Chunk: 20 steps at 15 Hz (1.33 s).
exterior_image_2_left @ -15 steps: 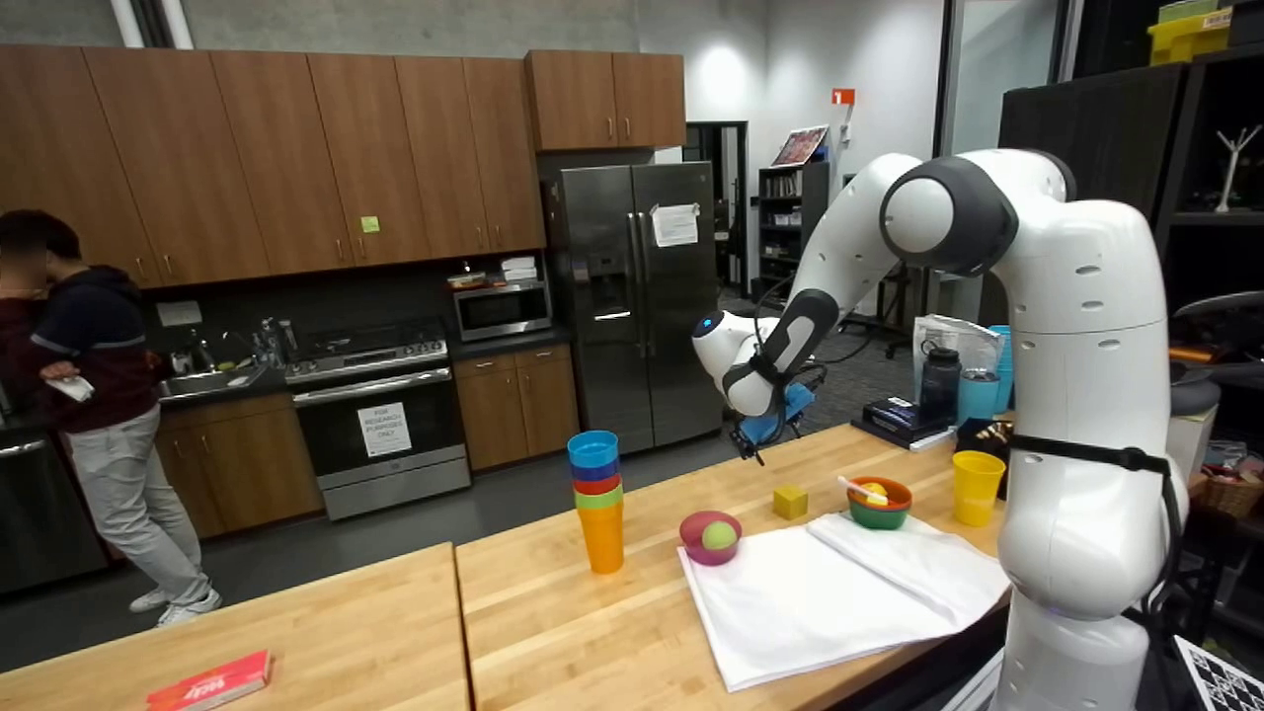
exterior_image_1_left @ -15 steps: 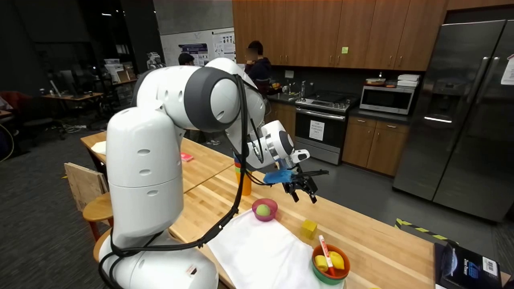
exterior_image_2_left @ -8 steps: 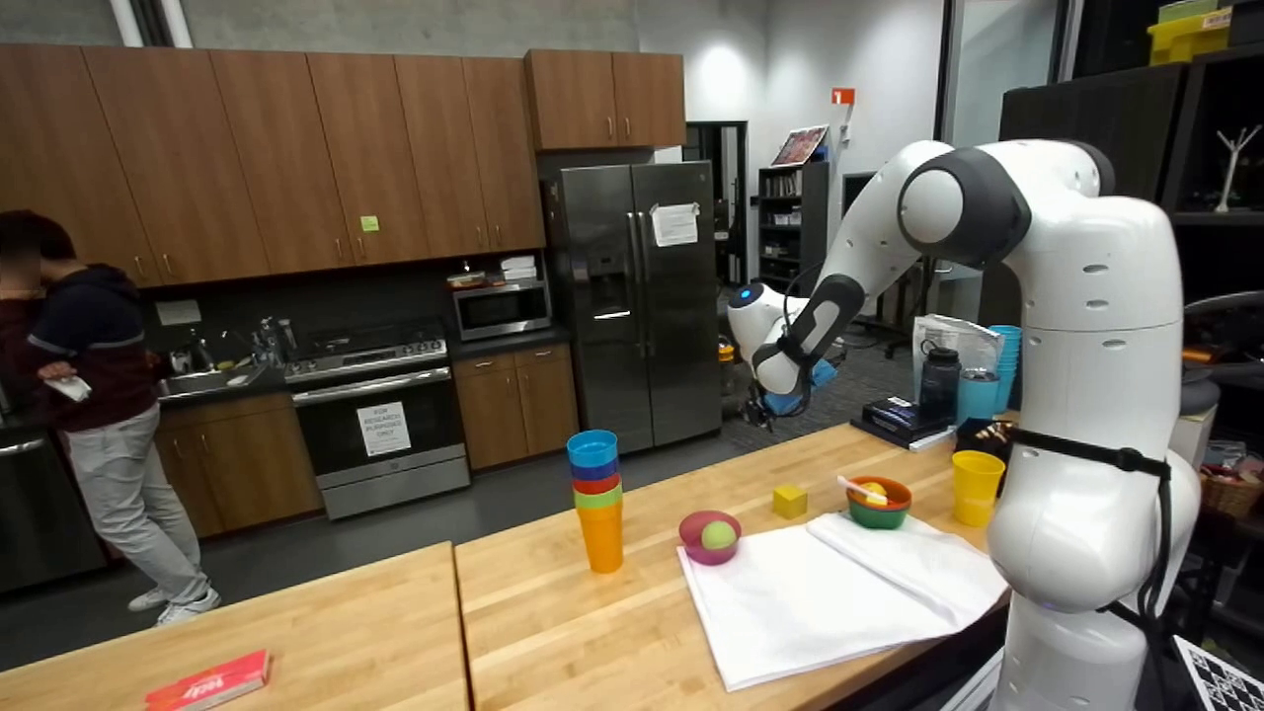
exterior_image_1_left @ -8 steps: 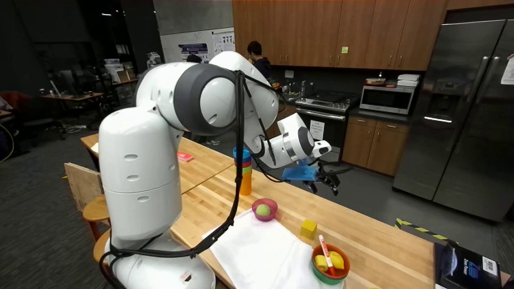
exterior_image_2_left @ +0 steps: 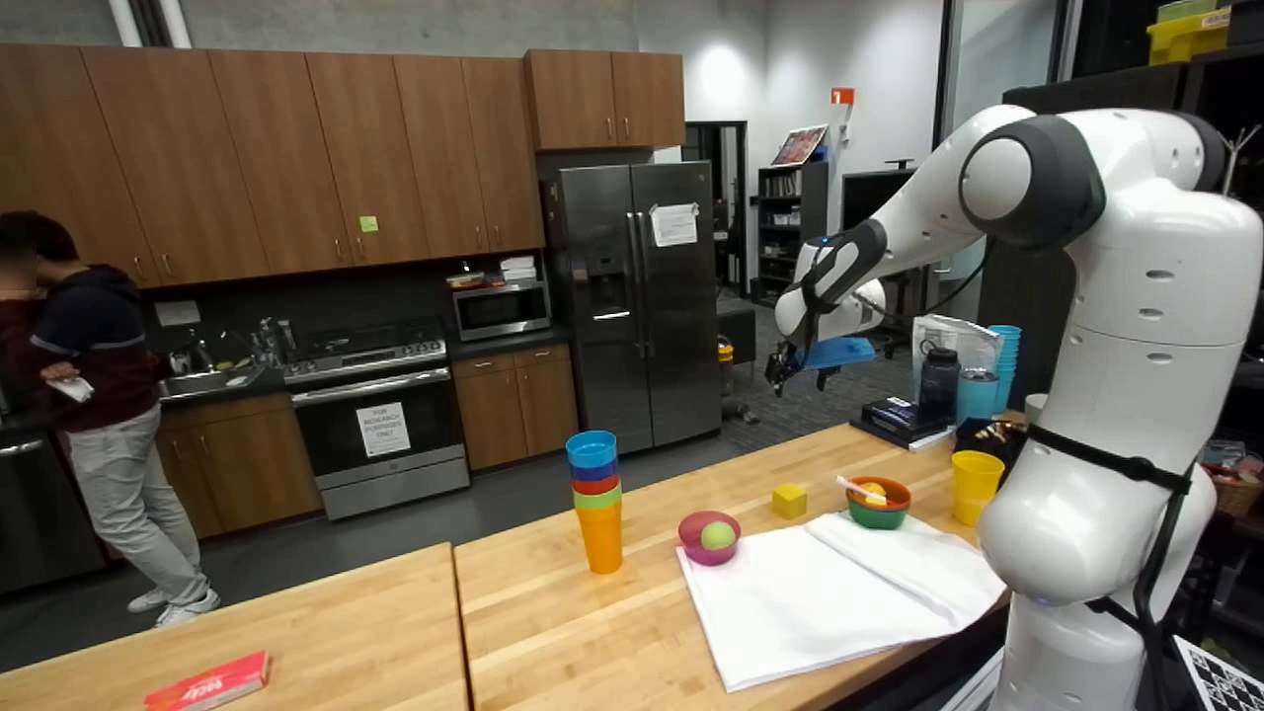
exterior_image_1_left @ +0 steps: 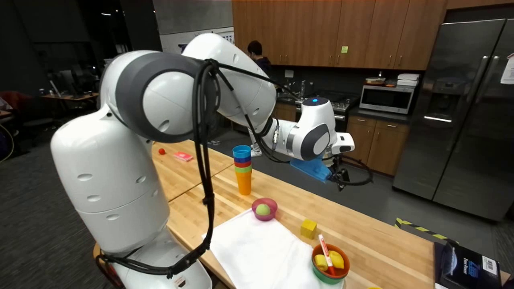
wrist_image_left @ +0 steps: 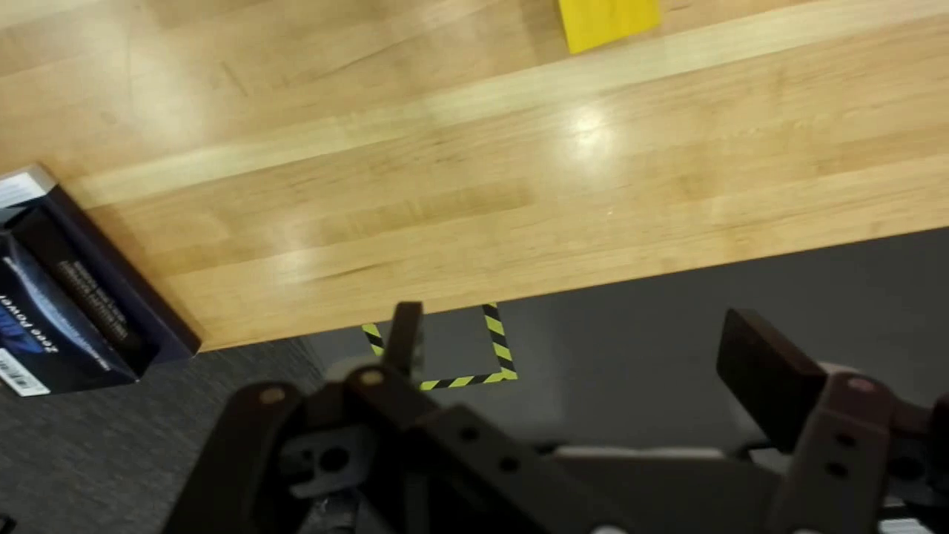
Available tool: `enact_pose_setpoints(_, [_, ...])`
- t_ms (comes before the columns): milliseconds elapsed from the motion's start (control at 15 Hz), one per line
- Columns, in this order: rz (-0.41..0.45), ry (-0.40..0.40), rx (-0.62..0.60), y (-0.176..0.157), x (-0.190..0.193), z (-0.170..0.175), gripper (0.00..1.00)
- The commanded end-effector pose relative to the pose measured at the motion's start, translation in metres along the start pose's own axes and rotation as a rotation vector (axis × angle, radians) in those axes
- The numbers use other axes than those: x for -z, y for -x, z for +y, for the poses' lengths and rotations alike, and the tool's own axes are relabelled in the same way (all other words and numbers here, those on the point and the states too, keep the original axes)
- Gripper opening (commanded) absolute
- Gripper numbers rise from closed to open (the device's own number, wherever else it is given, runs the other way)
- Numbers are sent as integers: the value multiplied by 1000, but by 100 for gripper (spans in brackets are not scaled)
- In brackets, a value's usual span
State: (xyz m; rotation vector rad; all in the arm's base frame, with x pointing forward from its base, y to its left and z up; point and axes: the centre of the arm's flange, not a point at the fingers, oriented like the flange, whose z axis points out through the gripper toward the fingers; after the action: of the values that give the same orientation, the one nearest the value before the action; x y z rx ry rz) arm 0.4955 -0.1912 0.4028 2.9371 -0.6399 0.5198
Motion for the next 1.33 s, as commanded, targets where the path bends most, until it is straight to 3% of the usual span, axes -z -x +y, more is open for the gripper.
enact_pose_setpoints(0, [-5, -14, 2, 4, 3, 0, 100])
enact_pose_setpoints(800, [-27, -40, -18, 12, 0, -8, 100])
enact_pose_setpoints(933, [-96, -44, -106, 8, -4, -11, 100])
enact_pose_setpoints(1267, [-336, 33, -283, -2, -27, -4, 100])
